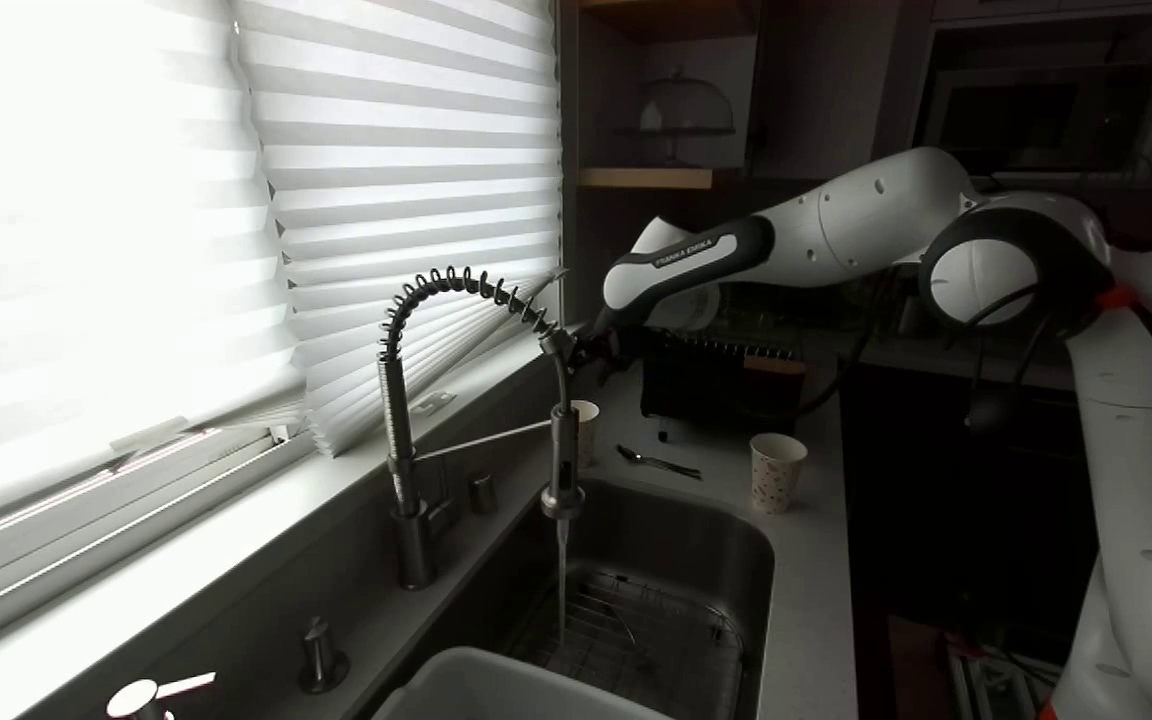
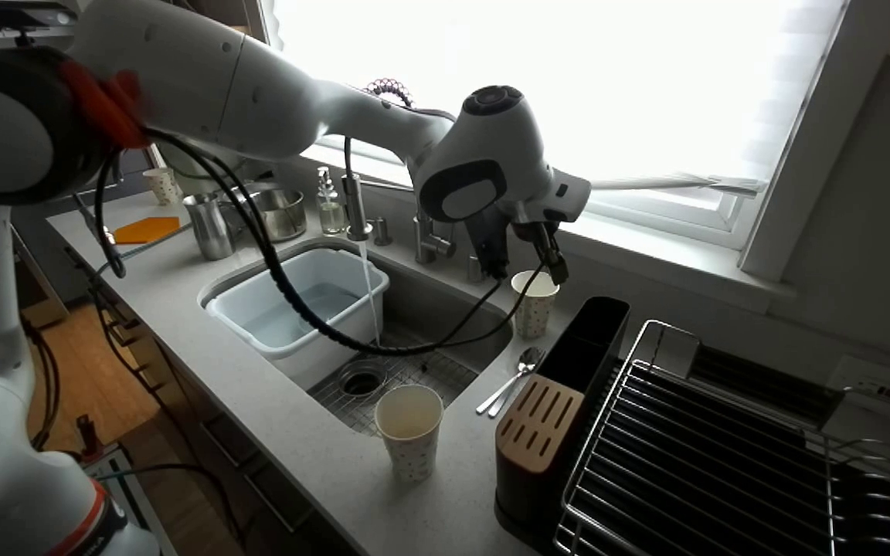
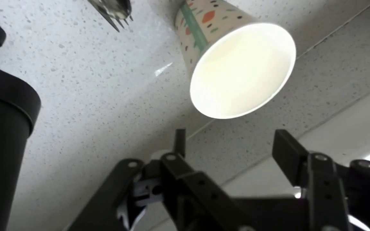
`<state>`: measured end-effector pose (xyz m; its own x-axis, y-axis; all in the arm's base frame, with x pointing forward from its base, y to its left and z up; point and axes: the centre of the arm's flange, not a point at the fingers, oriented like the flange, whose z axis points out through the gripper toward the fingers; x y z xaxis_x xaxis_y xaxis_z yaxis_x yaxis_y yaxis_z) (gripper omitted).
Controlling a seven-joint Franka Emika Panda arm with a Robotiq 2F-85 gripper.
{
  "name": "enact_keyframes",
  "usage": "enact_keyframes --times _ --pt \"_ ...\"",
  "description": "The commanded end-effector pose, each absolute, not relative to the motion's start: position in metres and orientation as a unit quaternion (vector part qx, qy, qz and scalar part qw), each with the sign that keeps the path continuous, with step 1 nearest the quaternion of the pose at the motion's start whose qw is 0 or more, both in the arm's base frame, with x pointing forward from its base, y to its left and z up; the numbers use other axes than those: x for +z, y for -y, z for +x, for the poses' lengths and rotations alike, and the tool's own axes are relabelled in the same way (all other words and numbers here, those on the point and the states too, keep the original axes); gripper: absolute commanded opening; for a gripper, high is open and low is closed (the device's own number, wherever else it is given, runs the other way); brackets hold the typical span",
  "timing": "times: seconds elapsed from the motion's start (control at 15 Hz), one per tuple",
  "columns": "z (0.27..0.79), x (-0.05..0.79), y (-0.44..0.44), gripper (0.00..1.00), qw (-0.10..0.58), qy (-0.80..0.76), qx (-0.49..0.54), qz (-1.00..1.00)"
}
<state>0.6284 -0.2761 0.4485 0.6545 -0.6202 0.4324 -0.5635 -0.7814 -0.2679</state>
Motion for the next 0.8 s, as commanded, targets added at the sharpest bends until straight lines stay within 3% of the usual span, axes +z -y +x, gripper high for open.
enact_keyframes --times 0.0,0.2,0.73 --pt "0.628 0.488 0.246 1.00 0.088 -0.261 -0.270 -0.923" --pt "0.640 0.516 0.206 1.00 0.104 -0.174 -0.268 -0.942" --pt "0.643 0.523 0.196 1.00 0.098 -0.181 -0.280 -0.938"
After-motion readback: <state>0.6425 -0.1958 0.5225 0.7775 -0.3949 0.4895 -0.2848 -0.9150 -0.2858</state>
